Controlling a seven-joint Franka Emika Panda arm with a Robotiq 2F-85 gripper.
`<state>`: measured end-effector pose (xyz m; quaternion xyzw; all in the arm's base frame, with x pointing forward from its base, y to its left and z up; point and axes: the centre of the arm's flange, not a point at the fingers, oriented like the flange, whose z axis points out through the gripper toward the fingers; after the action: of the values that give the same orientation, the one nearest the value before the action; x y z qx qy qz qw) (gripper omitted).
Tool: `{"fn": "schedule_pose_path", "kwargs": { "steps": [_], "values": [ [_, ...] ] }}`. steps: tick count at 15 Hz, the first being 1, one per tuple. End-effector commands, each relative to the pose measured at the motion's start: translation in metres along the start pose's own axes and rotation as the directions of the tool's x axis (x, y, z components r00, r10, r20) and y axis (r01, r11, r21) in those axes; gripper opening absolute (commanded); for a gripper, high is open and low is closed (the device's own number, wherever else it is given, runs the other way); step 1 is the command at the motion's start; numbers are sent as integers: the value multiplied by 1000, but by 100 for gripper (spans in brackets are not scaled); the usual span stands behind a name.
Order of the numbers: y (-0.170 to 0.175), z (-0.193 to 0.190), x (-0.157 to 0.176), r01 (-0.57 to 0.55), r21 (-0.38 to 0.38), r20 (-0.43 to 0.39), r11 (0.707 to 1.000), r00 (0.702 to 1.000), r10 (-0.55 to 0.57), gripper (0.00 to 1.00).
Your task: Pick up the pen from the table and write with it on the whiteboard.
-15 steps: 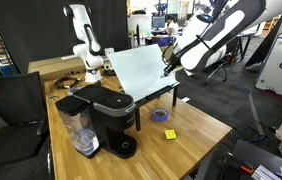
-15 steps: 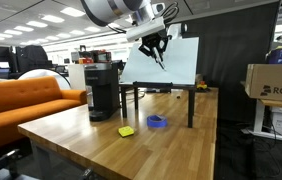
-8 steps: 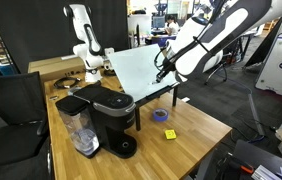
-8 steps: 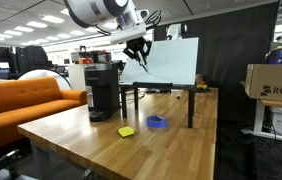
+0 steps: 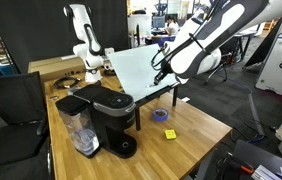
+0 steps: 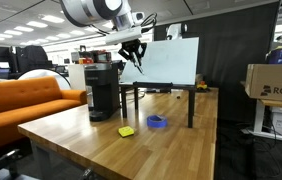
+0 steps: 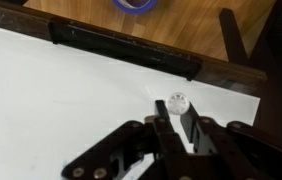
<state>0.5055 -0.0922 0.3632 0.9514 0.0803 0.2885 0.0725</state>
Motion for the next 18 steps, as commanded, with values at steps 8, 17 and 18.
{"fn": "schedule_pose_path", "kwargs": {
  "steps": [8, 17, 18],
  "values": [
    [81, 17, -2, -36, -60, -15, 998, 999, 35, 5],
    [86, 36, 9, -40, -43, -11, 998, 999, 39, 5],
    [79, 36, 11, -28, -33, -13, 999, 1000, 28, 5]
  ]
}}
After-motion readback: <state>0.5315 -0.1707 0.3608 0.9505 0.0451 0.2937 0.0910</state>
